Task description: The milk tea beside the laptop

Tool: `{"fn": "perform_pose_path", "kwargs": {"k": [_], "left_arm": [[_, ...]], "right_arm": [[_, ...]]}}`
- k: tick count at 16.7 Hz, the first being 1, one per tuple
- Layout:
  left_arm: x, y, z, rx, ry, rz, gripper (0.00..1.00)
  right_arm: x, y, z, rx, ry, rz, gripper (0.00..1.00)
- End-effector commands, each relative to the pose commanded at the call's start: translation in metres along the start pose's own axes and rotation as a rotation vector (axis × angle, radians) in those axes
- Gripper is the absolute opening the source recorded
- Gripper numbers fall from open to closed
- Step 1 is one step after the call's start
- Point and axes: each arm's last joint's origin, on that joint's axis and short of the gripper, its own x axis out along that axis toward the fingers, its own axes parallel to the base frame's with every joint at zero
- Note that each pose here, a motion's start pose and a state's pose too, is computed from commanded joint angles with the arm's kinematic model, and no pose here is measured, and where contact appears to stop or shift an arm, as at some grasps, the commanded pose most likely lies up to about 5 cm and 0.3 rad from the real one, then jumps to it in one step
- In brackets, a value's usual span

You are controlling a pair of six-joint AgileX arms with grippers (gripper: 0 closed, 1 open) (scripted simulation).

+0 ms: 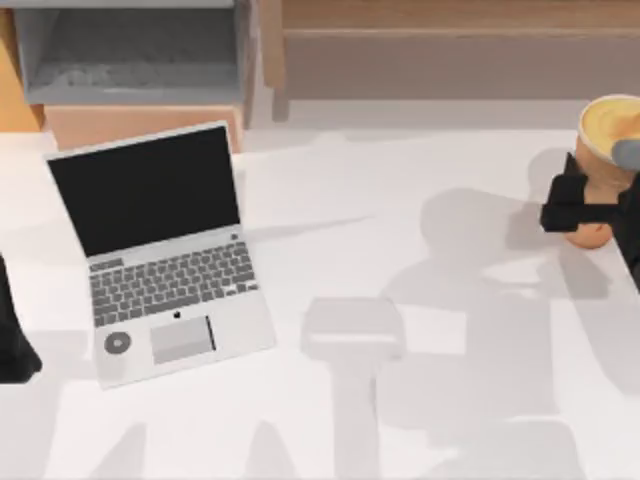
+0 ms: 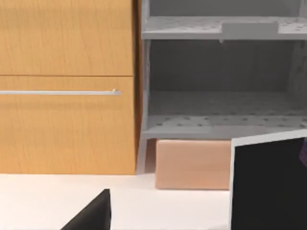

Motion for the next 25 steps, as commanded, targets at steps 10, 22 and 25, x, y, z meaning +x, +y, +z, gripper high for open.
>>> {"fn": "perform_pose_path", "kwargs": {"k": [10,22,25], "left_arm": [[0.0,0.0,0.0,0.0,0.0,0.0,1.0],[0.0,0.0,0.0,0.0,0.0,0.0,1.0],[0.0,0.0,0.0,0.0,0.0,0.0,1.0]], "right_arm": [[-0.002,0.0,0.01,0.001,0.0,0.001,0.0],[0.007,0.078,0.059,0.159,-0.15,0.003,0.0],[0.0,0.122,0.067,0.209,-0.136,0.004,0.0]]}}
